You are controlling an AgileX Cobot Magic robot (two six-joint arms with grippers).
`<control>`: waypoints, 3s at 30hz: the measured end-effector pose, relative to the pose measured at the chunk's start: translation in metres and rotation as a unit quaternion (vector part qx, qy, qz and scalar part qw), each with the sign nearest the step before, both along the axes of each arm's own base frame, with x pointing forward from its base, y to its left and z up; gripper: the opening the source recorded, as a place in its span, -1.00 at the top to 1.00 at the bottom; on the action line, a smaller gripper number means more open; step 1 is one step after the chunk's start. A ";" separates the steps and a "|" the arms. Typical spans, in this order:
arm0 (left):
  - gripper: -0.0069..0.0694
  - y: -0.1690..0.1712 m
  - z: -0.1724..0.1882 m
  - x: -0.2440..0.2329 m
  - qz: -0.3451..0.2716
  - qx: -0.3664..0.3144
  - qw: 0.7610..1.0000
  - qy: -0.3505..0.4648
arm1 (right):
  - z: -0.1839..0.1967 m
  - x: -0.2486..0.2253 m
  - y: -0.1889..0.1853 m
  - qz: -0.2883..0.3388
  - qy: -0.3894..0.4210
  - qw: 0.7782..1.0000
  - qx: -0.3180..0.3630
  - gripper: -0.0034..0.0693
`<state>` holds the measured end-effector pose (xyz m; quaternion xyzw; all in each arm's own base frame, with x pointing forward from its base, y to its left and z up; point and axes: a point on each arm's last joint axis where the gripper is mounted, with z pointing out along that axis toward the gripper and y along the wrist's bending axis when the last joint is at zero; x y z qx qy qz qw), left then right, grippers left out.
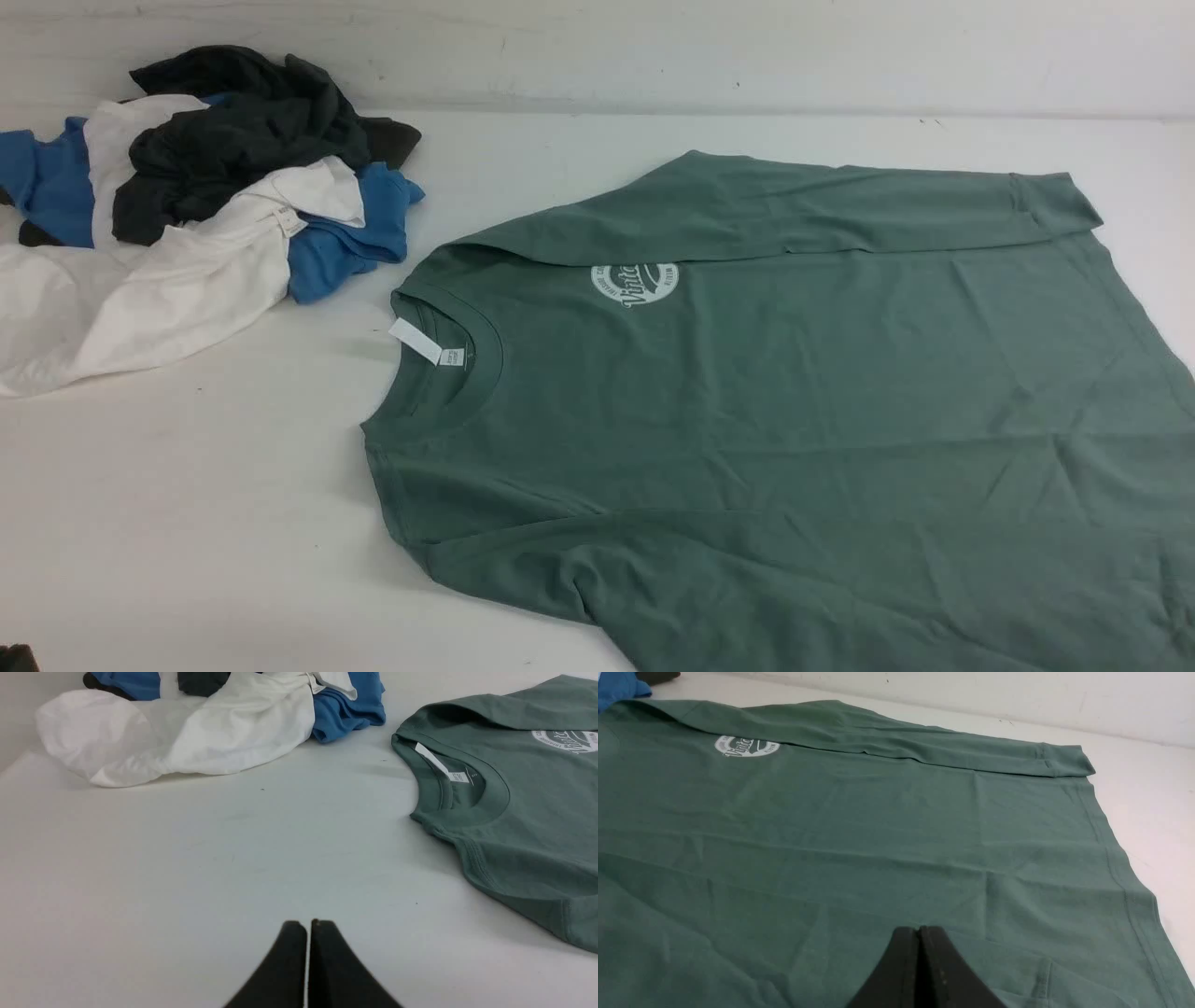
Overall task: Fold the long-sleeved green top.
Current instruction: Hold the cuff closest to the cuff with your right arm
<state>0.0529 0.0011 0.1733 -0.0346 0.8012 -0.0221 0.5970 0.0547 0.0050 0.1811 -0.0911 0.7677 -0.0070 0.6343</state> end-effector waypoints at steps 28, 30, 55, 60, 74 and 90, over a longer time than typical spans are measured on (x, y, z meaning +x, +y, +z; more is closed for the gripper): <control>0.82 0.000 0.000 0.000 0.000 0.000 1.000 0.000 | 0.000 0.000 0.000 0.000 0.000 1.000 0.000 0.95; 0.82 0.000 0.000 0.000 0.000 0.000 1.000 0.000 | 0.000 0.000 0.000 0.000 0.000 1.000 0.000 0.95; 0.82 0.000 0.000 0.000 0.000 -0.004 1.000 0.000 | 0.007 0.001 0.003 -0.005 -0.031 0.991 0.131 0.95; 0.82 -0.011 0.001 0.000 0.018 -0.276 0.961 0.010 | 0.017 0.001 0.005 -0.020 -0.029 0.889 0.457 0.95; 0.82 -0.020 0.017 0.001 0.031 -0.612 0.790 -0.011 | 0.029 0.000 0.005 -0.014 -0.039 0.860 0.508 0.95; 0.82 -0.039 0.136 0.036 -0.125 -0.321 0.938 0.038 | 0.157 0.051 0.004 -0.060 0.283 0.956 0.046 0.94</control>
